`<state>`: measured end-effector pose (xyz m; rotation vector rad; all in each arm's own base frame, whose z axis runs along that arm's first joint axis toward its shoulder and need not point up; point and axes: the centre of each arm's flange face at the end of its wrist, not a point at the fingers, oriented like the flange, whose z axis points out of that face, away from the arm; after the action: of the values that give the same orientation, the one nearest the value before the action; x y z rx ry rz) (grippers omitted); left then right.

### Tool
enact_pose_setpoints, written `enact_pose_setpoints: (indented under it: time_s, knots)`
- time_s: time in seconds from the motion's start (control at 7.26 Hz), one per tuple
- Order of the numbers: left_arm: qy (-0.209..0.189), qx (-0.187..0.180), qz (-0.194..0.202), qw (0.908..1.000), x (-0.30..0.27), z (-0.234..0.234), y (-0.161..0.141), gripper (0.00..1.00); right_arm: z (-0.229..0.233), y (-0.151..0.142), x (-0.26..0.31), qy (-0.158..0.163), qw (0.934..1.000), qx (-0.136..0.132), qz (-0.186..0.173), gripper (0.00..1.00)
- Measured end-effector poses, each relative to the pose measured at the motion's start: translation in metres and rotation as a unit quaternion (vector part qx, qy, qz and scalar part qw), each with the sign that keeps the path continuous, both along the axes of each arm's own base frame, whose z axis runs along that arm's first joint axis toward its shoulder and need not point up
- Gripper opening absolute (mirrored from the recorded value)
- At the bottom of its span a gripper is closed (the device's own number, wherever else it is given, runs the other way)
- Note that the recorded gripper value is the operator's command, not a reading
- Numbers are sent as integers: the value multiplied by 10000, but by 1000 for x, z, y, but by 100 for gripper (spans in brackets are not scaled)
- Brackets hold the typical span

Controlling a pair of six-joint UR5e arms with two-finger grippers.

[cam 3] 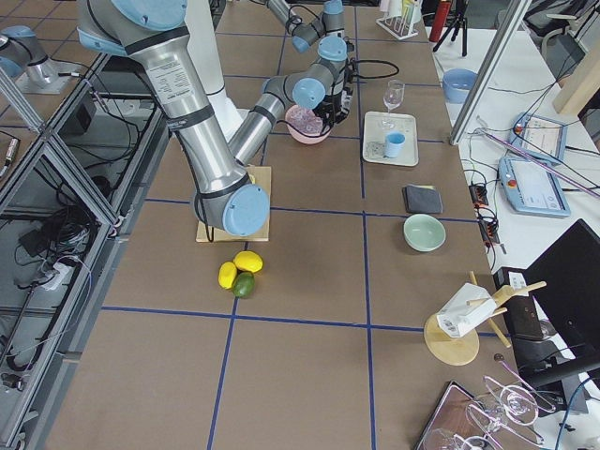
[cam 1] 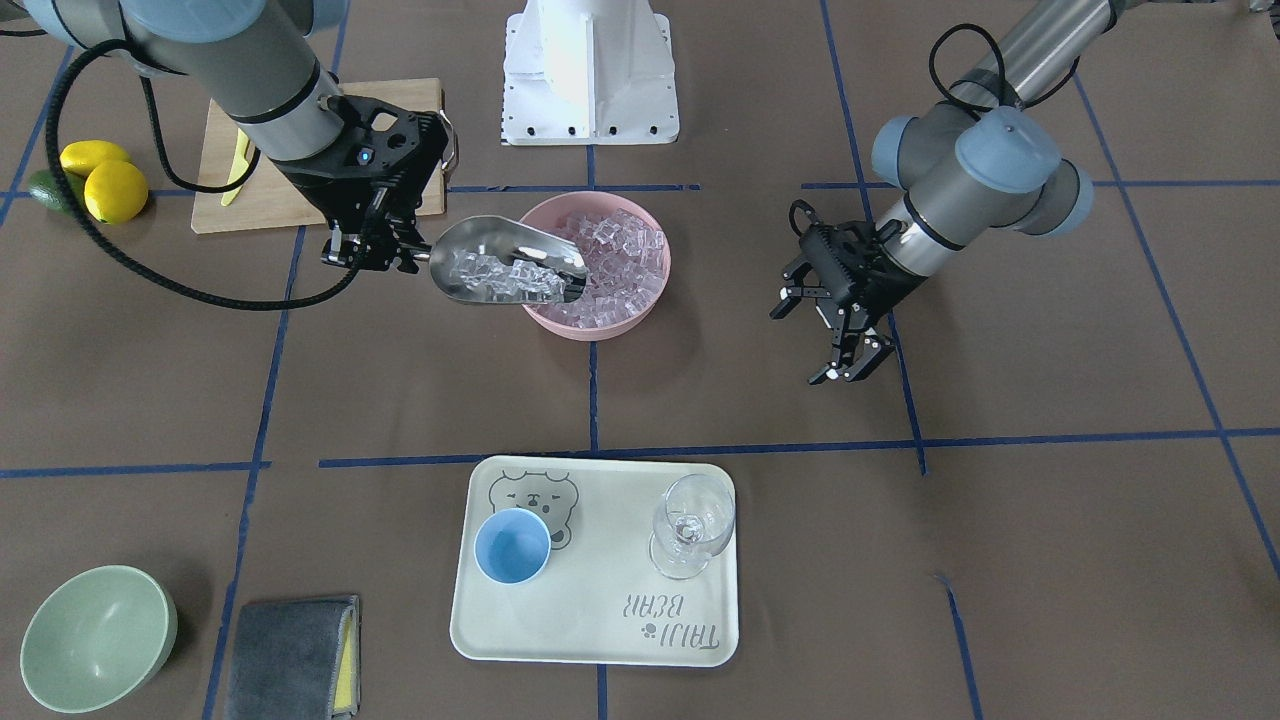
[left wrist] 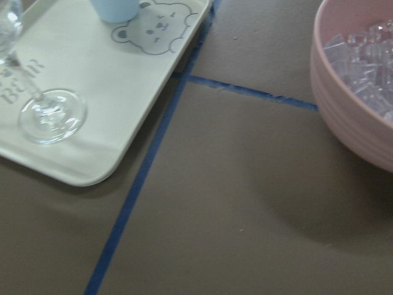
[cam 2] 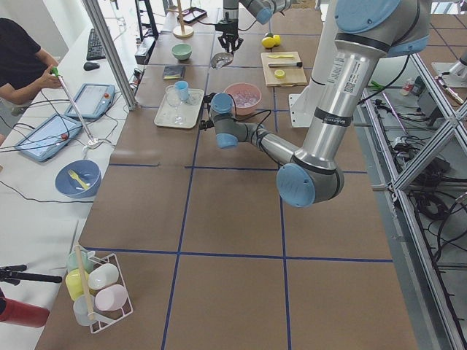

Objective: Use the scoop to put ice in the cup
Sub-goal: 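Carry the scoop to the blue cup on the tray while the left arm retracts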

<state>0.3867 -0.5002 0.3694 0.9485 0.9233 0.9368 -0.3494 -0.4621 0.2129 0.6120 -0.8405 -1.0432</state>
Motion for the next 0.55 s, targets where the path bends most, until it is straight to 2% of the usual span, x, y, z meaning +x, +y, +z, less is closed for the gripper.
enact_pose_setpoints:
  time_s: [0.28, 0.55]
  knots:
    - [-525, -600, -547, 9953, -67, 13, -35, 100, 1, -15, 18, 52, 9974, -559, 453, 0]
    - [-927, -1382, -917, 9818, -132, 32, -63, 100, 6, -23, 26, 349, 9888, -1201, 819, 0]
